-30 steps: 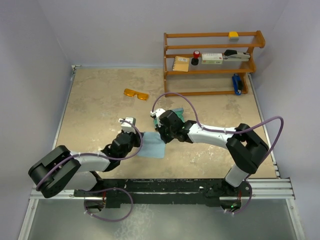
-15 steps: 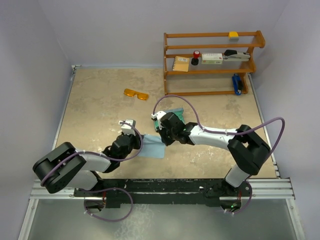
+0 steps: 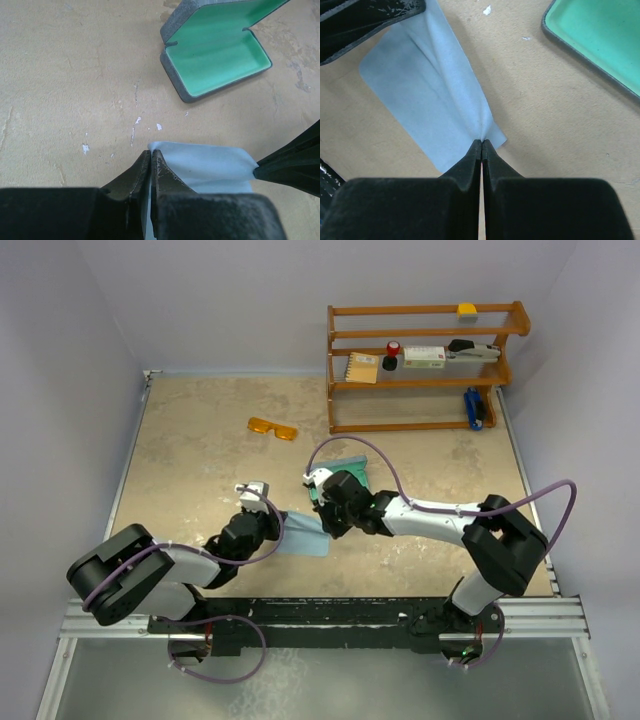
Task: Organize the sunglasses
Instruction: Fold the glasses cleaning cloth at the center of the board.
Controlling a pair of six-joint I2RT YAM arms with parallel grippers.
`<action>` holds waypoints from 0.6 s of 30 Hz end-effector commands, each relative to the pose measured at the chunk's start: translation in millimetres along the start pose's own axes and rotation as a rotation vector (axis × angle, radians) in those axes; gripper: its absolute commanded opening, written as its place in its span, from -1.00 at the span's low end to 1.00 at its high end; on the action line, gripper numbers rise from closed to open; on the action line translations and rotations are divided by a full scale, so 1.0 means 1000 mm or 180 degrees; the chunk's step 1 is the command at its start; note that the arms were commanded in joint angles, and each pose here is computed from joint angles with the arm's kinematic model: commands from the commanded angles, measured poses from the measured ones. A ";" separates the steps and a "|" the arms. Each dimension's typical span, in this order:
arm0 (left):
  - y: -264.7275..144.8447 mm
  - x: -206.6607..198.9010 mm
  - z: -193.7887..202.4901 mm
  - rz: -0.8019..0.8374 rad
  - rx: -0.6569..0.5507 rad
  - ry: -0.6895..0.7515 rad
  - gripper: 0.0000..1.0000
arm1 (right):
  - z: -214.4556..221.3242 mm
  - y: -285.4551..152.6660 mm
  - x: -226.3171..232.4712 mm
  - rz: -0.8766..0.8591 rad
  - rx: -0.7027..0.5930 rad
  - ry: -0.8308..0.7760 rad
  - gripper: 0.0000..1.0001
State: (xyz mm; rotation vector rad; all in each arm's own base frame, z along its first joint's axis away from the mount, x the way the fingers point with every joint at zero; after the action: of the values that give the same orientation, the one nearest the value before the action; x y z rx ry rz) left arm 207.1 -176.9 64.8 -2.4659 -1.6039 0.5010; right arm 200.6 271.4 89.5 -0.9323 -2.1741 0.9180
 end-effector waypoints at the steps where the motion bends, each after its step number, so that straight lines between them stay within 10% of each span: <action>1: -0.001 -0.002 -0.009 0.0044 -0.0196 -0.0104 -1.00 | -0.004 -0.007 0.010 -0.0148 -0.0091 0.0011 -1.00; 18: -0.011 -0.006 -0.004 0.0157 -0.0153 -0.0173 -1.00 | 0.008 -0.005 0.014 -0.0194 -0.0007 -0.0026 -1.00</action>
State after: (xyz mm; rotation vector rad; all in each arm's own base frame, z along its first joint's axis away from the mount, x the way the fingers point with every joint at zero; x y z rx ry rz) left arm 198.4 -174.1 64.7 -2.4959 -1.5963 0.5315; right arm 188.4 274.8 84.5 -0.8842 -2.1745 0.9362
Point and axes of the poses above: each gripper's point midway between its finger pads, its own y axis out along the fingers, its own x axis along the line the jaws close on, z = x × y, the point moved 6 cm from there along -y, back along the fingers, and after that the axes turned 11 degrees about y, right-handed, at the moved point
